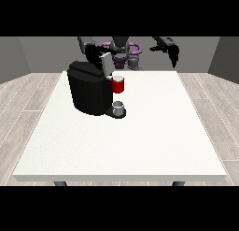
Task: Insert the coffee pod into the coffee machine and close the lid
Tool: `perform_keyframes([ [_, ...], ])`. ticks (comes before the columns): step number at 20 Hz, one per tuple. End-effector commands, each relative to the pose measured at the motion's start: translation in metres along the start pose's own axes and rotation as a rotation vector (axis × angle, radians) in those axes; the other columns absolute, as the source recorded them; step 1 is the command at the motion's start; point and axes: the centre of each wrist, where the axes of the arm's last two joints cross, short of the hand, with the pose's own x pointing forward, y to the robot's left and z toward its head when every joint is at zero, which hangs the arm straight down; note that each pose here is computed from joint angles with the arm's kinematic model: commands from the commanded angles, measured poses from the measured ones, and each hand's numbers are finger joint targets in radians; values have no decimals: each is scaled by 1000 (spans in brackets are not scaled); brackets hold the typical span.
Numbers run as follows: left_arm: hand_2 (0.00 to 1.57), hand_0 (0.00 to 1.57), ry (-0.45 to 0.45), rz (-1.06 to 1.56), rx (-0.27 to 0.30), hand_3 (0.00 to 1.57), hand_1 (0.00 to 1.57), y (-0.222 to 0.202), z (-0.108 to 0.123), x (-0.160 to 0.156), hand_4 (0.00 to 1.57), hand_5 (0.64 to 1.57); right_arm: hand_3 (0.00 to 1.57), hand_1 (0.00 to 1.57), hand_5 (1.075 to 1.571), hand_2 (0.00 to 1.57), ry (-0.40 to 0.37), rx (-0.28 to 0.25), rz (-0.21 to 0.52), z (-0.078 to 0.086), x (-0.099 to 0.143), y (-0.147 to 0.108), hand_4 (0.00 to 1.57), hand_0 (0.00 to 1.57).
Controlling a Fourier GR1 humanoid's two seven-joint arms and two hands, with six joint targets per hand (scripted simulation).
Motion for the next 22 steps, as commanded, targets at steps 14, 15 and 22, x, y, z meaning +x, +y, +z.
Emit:
perform_keyframes([
  [14,0,0,-9,13,-35,0,0,-12,-10,7,0,1571,0,0,1571,0,-65,57,102,-9,22,37,125,0],
  [15,0,0,-56,-14,-47,0,0,-10,-17,21,0,1571,0,0,1571,0,-89,76,92,-16,34,25,126,0],
  [22,0,0,-21,8,29,0,0,1,17,-26,145,1571,0,0,1571,0,-135,204,-67,34,-10,90,275,0],
])
